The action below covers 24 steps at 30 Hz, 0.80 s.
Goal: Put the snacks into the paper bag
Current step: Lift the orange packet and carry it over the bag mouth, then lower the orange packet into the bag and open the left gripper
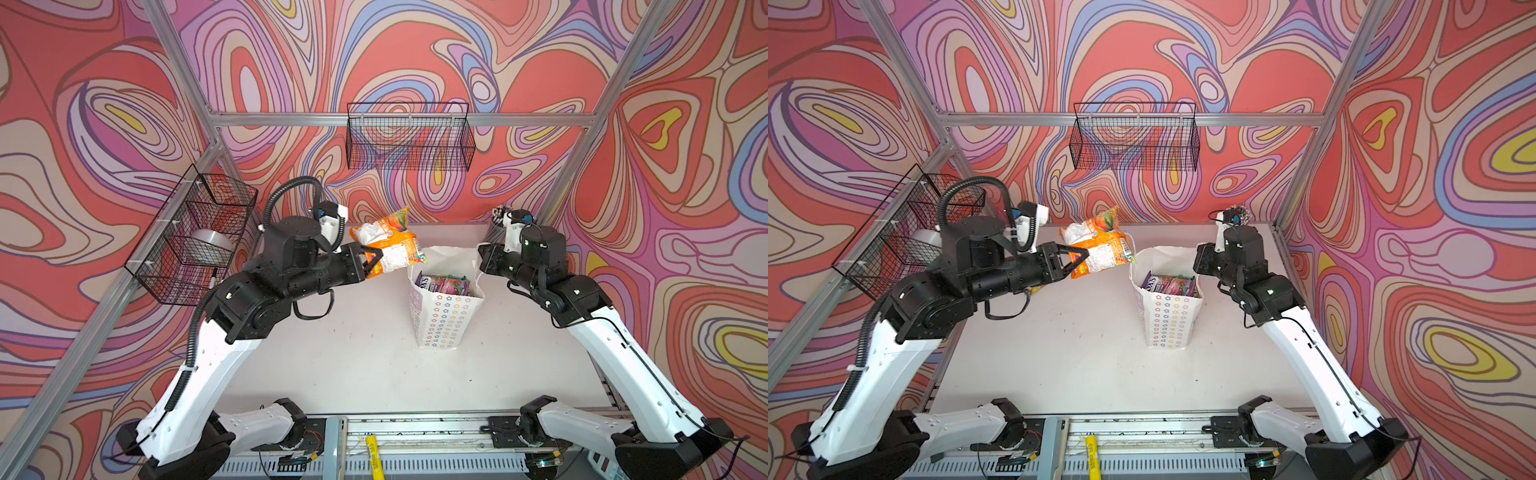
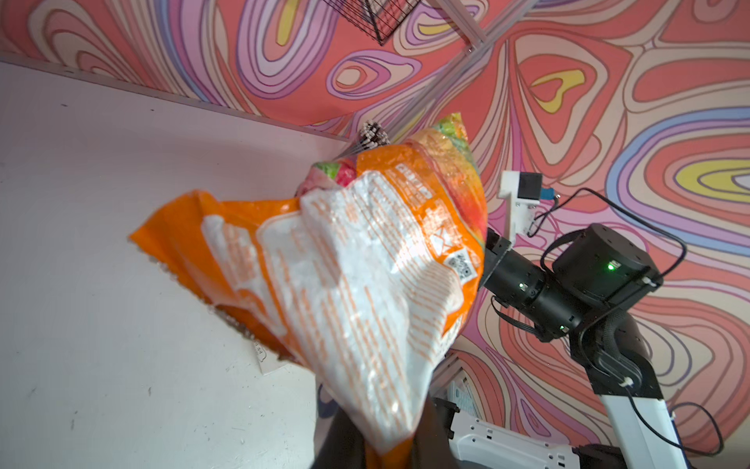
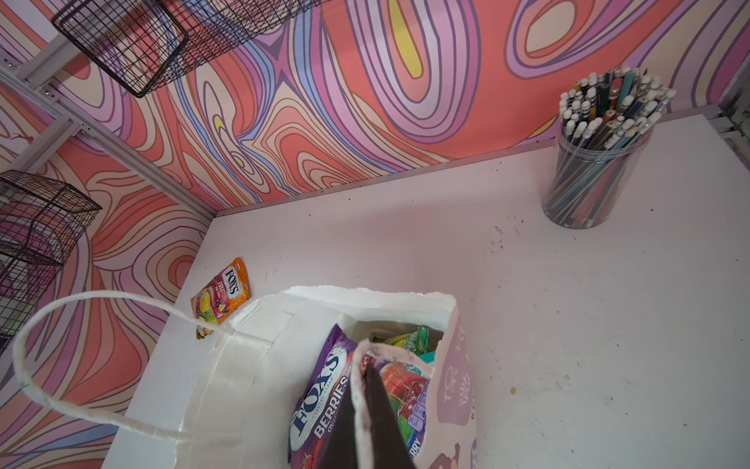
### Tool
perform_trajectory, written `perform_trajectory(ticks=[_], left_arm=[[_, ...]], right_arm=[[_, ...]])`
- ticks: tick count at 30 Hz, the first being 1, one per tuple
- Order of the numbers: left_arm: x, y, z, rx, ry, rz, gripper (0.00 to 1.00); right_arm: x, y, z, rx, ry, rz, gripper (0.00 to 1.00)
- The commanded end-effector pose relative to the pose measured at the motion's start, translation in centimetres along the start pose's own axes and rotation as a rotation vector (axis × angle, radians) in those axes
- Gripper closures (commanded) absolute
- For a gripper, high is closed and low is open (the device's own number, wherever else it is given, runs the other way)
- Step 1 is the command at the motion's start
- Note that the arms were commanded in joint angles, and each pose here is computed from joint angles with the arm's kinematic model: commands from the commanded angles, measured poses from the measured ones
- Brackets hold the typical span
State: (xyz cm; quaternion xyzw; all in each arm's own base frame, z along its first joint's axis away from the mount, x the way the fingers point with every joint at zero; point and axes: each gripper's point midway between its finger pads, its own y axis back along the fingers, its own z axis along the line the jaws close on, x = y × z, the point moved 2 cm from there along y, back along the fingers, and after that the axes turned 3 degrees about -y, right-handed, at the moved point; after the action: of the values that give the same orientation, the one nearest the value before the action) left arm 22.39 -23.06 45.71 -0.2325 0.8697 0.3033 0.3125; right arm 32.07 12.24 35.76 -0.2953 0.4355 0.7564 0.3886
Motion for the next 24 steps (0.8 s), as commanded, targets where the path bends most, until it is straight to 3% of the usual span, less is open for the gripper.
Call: perform_trajectory(ticks=[1,5,17,24], left_arm=[[0.5,-3.0,-1.6,-0.033,-0.082,0.028,0.88],[1.4,-6.4,-3.0,-0.060,-0.152,0.072,0.88],[3.4,-14.5,0.9,-0.272,-0.326,0.150,0.88],[5.7,-18.8,1.7,-0.257,-0.418,0.241,0.87]], right_arm=[[-0.6,1.1,0.7,-0.041,-0.009,-0.026,1.00],[-1.2,2.2,1.0,-0.052,-0.015,-0.038,1.00],[-0.3,3.6,0.2,-0.008,-0.073,0.006,1.00],[-0.5,4.5,-0.1,0.039,-0.101,0.036,1.00]])
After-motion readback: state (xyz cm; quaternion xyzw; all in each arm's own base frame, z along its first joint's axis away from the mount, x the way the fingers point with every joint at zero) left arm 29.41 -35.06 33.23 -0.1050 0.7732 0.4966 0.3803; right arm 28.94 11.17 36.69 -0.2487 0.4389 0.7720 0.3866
